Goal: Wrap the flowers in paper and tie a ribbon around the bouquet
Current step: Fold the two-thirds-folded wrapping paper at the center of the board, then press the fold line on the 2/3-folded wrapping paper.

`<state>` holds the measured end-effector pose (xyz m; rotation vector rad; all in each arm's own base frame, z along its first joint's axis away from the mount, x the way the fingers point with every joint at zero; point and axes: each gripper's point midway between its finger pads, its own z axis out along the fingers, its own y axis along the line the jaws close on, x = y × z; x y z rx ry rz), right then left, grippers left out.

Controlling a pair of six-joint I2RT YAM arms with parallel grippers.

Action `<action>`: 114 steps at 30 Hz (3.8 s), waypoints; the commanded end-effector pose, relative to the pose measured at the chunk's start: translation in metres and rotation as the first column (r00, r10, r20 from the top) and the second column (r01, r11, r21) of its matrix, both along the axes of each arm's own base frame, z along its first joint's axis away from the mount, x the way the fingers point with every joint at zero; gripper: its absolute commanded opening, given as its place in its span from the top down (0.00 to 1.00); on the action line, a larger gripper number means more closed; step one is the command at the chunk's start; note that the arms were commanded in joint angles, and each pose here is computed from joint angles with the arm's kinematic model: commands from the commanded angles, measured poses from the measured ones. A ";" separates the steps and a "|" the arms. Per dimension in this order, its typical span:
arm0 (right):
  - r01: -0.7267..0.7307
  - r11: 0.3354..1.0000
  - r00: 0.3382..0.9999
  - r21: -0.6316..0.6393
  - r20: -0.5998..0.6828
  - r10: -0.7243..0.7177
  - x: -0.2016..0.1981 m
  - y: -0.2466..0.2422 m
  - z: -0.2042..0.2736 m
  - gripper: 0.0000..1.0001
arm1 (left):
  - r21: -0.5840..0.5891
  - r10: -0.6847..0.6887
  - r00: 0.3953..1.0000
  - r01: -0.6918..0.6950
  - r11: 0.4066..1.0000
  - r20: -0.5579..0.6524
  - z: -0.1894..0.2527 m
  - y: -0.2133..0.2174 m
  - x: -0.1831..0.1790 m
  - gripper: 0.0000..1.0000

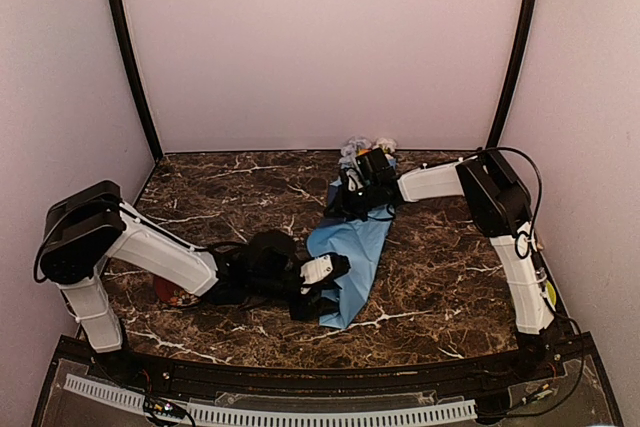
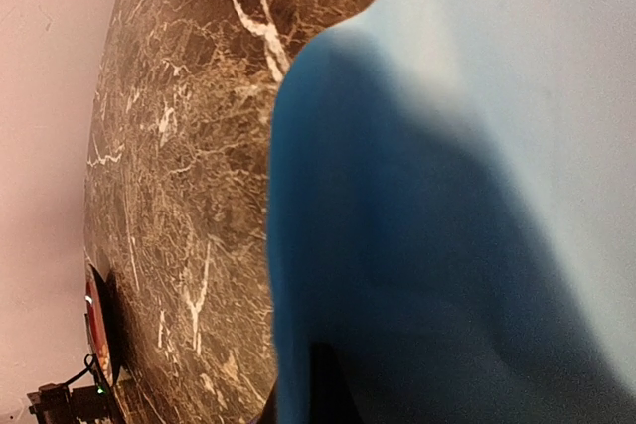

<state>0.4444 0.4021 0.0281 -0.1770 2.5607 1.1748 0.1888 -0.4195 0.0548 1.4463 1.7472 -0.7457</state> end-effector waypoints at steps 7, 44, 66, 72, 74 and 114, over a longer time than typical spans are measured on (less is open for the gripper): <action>0.001 1.000 0.999 0.011 0.047 -0.001 0.006 0.010 0.013 1.00 | -0.153 -0.004 0.999 0.012 0.988 0.050 0.100 0.033 -0.028 0.43; 0.023 1.000 0.992 -0.011 0.122 -0.021 0.021 0.010 0.050 1.00 | 0.299 0.079 0.985 -0.029 0.954 -0.157 -0.051 0.033 -0.019 0.59; 0.009 1.000 0.996 -0.013 0.087 -0.008 0.010 0.010 0.038 1.00 | 0.187 -0.060 0.966 0.013 0.982 0.252 0.056 -0.017 -0.007 0.83; -0.002 1.000 0.997 -0.024 0.079 0.004 0.006 0.008 0.034 1.00 | 0.288 -0.137 0.983 0.097 0.953 0.123 0.001 -0.019 -0.022 0.87; -0.001 1.000 0.997 -0.026 0.078 0.003 0.006 0.007 0.033 1.00 | 0.312 -0.146 0.987 0.118 0.943 0.067 -0.016 -0.014 -0.030 0.88; -0.008 0.999 0.997 -0.045 0.081 0.012 0.008 0.007 0.032 1.00 | 0.308 -0.168 0.983 0.136 0.942 0.080 0.007 0.026 -0.061 0.89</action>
